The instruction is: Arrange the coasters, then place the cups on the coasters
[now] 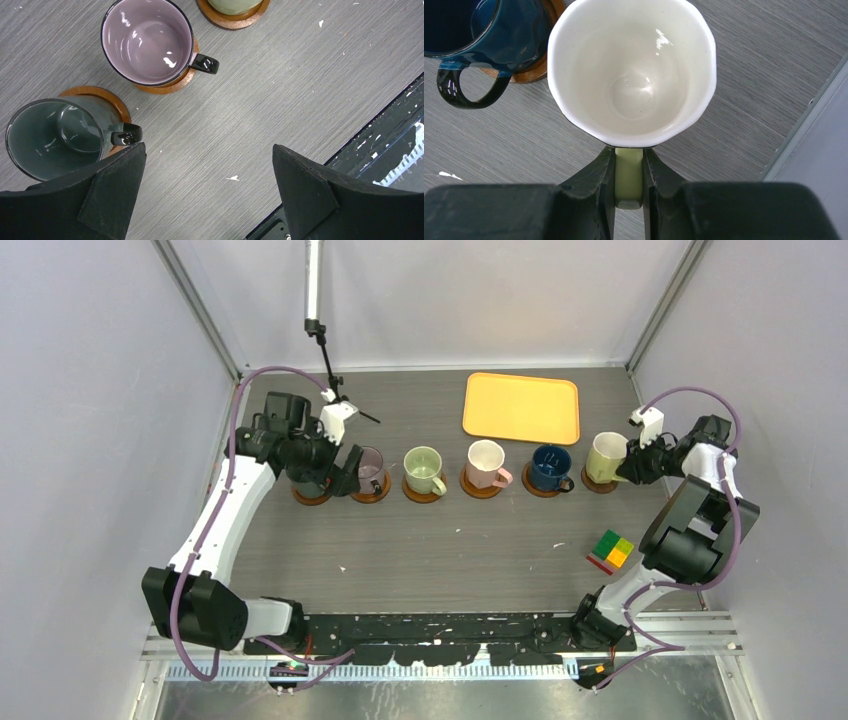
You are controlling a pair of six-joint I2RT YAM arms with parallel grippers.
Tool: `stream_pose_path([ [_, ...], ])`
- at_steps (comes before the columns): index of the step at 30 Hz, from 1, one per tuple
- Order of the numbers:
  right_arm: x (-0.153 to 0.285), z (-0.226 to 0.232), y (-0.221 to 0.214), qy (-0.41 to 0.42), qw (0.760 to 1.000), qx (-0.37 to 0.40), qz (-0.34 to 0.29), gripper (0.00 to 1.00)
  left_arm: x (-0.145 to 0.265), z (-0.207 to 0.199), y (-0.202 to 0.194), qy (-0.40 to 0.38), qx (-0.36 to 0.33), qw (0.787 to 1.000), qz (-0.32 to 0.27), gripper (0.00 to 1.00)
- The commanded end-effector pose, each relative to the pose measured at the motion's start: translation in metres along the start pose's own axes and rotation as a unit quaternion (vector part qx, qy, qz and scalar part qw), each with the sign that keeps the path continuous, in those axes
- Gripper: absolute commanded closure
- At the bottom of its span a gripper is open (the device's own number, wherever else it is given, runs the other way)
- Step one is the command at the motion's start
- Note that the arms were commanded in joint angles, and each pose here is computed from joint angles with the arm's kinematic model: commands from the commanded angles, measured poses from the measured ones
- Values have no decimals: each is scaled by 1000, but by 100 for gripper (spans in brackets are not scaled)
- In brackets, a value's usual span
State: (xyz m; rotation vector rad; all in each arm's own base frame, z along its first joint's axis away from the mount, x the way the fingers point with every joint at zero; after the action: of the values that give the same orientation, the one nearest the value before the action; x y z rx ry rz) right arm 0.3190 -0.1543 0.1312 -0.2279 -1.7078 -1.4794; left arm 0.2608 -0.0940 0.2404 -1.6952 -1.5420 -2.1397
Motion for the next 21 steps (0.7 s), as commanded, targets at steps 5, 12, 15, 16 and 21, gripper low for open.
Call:
stream_pose_path([
  [5, -2, -11, 11, -15, 999, 35, -35, 100, 10, -1, 13, 5, -6, 1000, -16, 0],
  [12, 2, -9, 8, -6, 999, 45, -25, 99, 10, -1, 11, 6, -7, 1000, -15, 0],
  [15, 6, -9, 3, -8, 999, 46, -17, 100, 10, -1, 10, 7, -8, 1000, -14, 0],
  [16, 7, -9, 1, -7, 999, 47, -14, 99, 10, -1, 10, 8, -8, 1000, -14, 0],
  [21, 9, -2, -9, 7, 999, 42, -1, 91, 10, -2, 8, 6, -7, 1000, -14, 0],
])
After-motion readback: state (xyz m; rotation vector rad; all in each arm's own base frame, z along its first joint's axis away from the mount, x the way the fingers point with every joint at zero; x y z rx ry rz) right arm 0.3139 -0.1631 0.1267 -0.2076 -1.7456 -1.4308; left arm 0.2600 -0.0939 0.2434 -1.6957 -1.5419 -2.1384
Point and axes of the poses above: each gripper's point midway between its finger pads, its own x axis back along the fingers, its own z axis along the line the jaws close on, y = z × x, the point moved 5 cm from there along x, back along the fingers, and after that the axes turned 6 degrees about -x, right-handed, at the moved point
